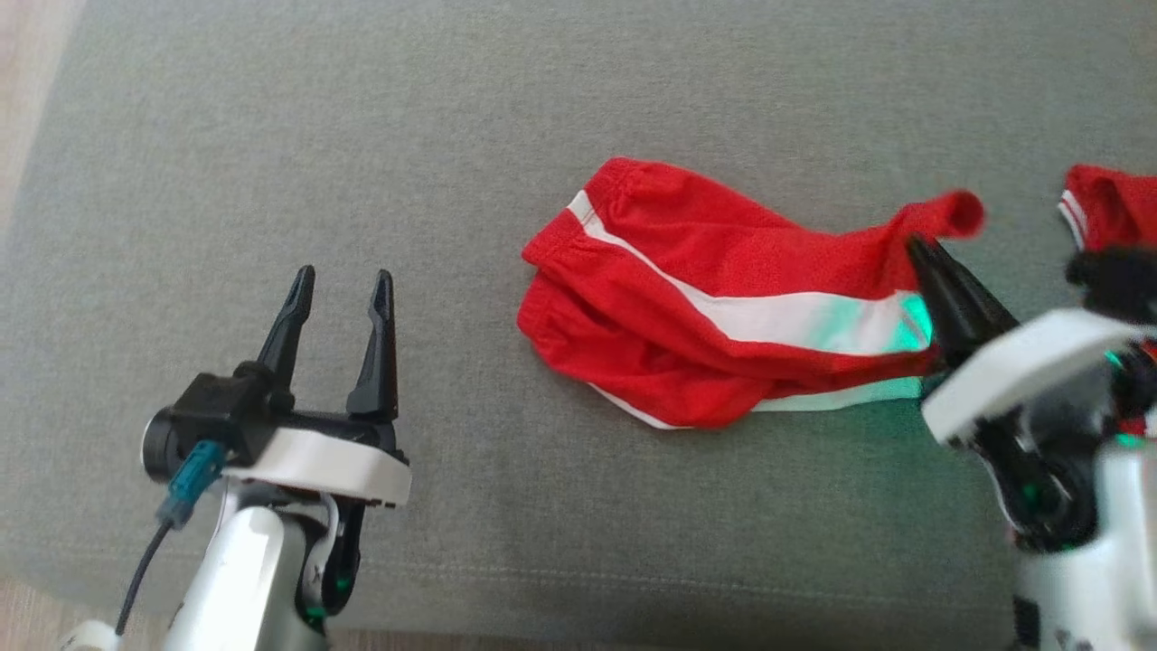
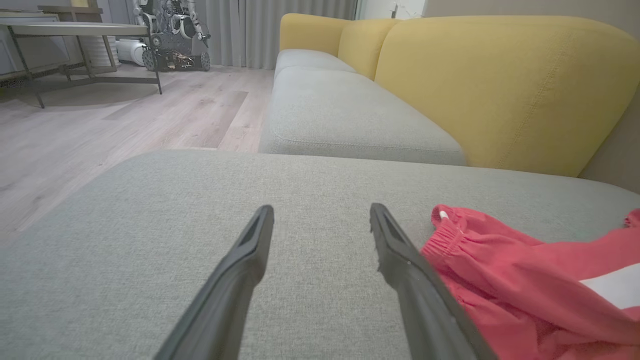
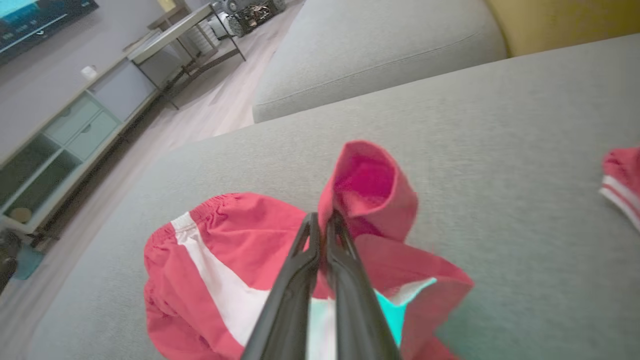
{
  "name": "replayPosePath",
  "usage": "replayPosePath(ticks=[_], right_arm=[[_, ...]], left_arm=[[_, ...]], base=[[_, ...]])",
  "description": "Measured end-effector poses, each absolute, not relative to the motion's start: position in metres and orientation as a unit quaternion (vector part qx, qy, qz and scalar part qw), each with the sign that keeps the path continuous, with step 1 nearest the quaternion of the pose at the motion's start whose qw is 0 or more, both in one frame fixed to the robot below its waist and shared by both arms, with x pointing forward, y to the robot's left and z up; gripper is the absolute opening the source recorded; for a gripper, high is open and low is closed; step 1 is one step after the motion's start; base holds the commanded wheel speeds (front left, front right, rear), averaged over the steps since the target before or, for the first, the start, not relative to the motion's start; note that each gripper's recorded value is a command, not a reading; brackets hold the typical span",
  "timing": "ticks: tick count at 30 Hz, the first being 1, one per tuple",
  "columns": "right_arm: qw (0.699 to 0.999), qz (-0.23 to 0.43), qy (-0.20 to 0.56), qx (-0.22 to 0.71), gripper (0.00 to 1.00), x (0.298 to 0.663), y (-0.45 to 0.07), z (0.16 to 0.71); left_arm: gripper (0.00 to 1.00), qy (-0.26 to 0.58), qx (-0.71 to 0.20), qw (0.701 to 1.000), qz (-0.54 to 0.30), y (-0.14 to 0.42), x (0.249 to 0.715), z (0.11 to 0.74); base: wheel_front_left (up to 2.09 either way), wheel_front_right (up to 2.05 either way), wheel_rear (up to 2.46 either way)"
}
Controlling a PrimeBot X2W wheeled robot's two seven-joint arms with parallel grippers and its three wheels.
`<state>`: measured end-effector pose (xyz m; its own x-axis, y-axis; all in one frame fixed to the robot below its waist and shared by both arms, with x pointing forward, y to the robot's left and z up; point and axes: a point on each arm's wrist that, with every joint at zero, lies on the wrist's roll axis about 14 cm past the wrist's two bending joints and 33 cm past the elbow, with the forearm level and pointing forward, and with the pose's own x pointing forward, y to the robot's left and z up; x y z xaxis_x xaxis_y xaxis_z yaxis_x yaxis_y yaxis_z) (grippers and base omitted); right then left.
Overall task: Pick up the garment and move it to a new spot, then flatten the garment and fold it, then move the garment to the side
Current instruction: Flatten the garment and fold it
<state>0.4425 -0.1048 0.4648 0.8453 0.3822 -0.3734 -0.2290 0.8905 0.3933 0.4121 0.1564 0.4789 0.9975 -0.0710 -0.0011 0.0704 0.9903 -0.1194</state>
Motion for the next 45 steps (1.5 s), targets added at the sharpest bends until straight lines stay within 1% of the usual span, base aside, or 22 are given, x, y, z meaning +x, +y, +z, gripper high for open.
replayPosePath(ticks=[3,6,13,14,15,20,26,32,35,41,45], right_arm=[[0.939,0.178,0.232,0.179,0.00,0.456,-0.088,0.458],[0.940,0.170,0.232,0.182,0.00,0.470,-0.086,0.446],[0.943,0.144,0.234,0.191,0.00,0.490,-0.094,0.424],[0.944,0.140,0.230,0.192,0.06,0.492,-0.096,0.421],[0.944,0.132,0.234,0.191,1.00,0.495,-0.101,0.414],[0.946,0.132,0.223,0.193,1.00,0.493,-0.102,0.411],[0.962,0.126,0.171,0.170,1.00,0.489,-0.121,0.433],[0.975,0.096,0.152,0.129,1.00,0.459,-0.153,0.442],[0.982,0.086,0.128,0.107,1.00,0.449,-0.165,0.459],[0.993,0.088,0.048,0.065,1.00,0.436,-0.162,0.508],[0.994,0.095,0.034,0.046,1.00,0.417,-0.151,0.516]], left_arm=[[1.00,0.004,-0.060,0.998,-0.035,0.158,0.412,0.478],[1.00,0.003,-0.060,0.998,-0.031,0.160,0.415,0.478],[1.00,0.010,-0.063,0.998,-0.025,0.163,0.416,0.473],[1.00,0.011,-0.064,0.998,-0.025,0.163,0.416,0.472],[1.00,0.013,-0.065,0.997,-0.025,0.162,0.417,0.470],[1.00,0.009,-0.065,0.997,-0.028,0.161,0.420,0.472],[1.00,0.000,-0.067,0.997,-0.035,0.157,0.423,0.478],[1.00,-0.002,-0.066,0.997,-0.045,0.151,0.417,0.481],[1.00,-0.001,-0.064,0.997,-0.044,0.151,0.413,0.481],[1.00,-0.005,-0.057,0.997,-0.042,0.154,0.406,0.487],[1.00,-0.004,-0.051,0.998,-0.037,0.158,0.396,0.489]], base=[[0.00,0.00,0.00],[0.00,0.00,0.00],[0.00,0.00,0.00],[0.00,0.00,0.00],[0.00,0.00,0.00],[0.00,0.00,0.00],[0.00,0.00,0.00],[0.00,0.00,0.00],[0.00,0.00,0.00],[0.00,0.00,0.00],[0.00,0.00,0.00]])
